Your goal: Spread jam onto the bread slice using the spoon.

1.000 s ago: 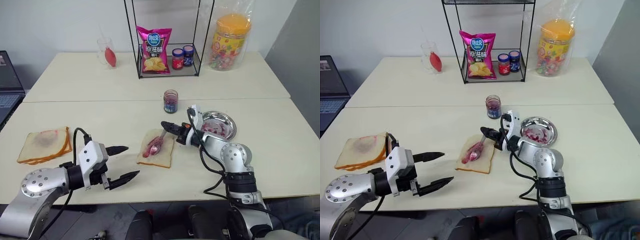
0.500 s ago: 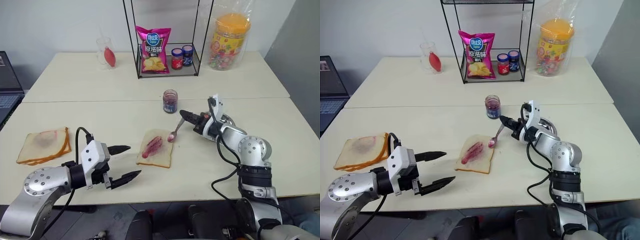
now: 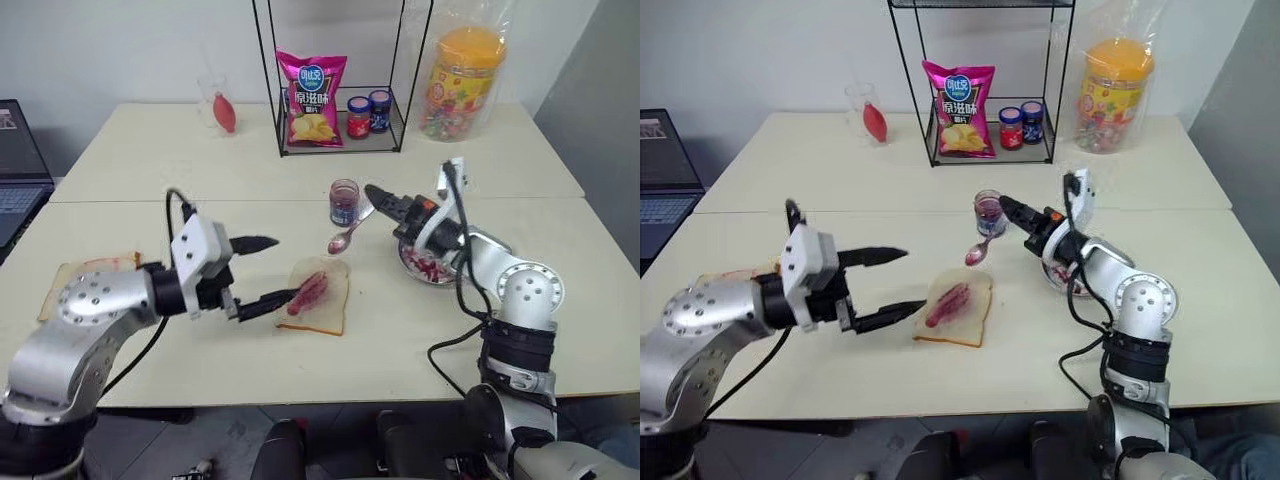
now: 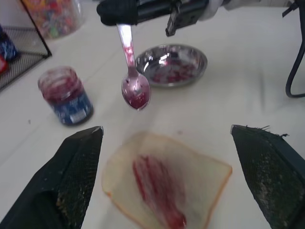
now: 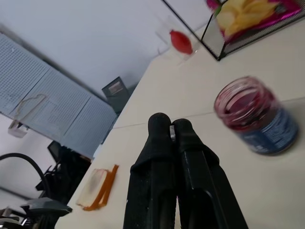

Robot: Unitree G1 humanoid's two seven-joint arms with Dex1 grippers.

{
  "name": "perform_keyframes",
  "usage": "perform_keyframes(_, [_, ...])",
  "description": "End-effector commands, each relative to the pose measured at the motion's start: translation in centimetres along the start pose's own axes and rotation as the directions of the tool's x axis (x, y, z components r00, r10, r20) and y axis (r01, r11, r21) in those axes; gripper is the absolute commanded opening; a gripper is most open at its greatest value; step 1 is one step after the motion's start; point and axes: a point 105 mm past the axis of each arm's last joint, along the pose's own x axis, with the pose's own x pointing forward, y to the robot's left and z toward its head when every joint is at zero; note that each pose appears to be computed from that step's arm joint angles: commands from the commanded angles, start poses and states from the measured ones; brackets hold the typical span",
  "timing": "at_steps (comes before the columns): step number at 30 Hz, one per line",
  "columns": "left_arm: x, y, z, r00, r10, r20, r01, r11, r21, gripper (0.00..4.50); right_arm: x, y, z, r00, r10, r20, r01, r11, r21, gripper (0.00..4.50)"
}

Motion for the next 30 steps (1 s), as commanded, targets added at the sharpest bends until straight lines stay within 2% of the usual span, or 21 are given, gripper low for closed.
perform_keyframes(1, [2.7, -1.2, 0.9, 0.994, -0.103, -0.043, 0.106, 0.992, 0.062, 4.5, -3.2, -1.0, 4.1, 0.988, -0.054, 0.144, 0.064, 0.996, -0.063, 0.01])
perform_keyframes(4, [4.4, -1.3, 1.1, 0.99, -0.132, -0.046, 0.135, 0.987, 0.083, 4.5, -5.0, -3.2, 5.0, 0.972, -0.147, 0.181, 0.159, 0.986, -0.053, 0.01])
perform_keyframes(7, [6.4, -1.4, 1.3, 0.987, -0.158, -0.009, 0.158, 0.984, 0.077, 4.5, -7.0, -6.6, 6.2, 0.929, -0.28, 0.242, 0.281, 0.959, 0.032, 0.01])
perform_keyframes(14, [8.9, -2.5, 0.3, 0.971, -0.235, -0.036, 0.237, 0.967, 0.093, 4.5, -7.8, -9.5, 6.0, 0.898, -0.361, 0.253, 0.349, 0.933, 0.09, 0.01])
perform_keyframes(16, [9.2, -2.5, 0.2, 0.971, -0.235, -0.038, 0.238, 0.966, 0.102, 4.5, -7.7, -9.7, 5.8, 0.9, -0.357, 0.25, 0.347, 0.934, 0.086, 0.01])
perform_keyframes(21, [11.7, -3.1, 0.6, 0.967, -0.252, -0.027, 0.254, 0.957, 0.142, 4.5, -8.2, -12.3, 5.1, 0.874, -0.421, 0.241, 0.42, 0.906, 0.058, 0.01])
perform_keyframes(30, [12.4, -3.4, 0.9, 0.966, -0.257, -0.008, 0.255, 0.953, 0.166, 4.5, -9.3, -14.6, 3.7, 0.851, -0.485, 0.203, 0.482, 0.874, 0.069, 0.01])
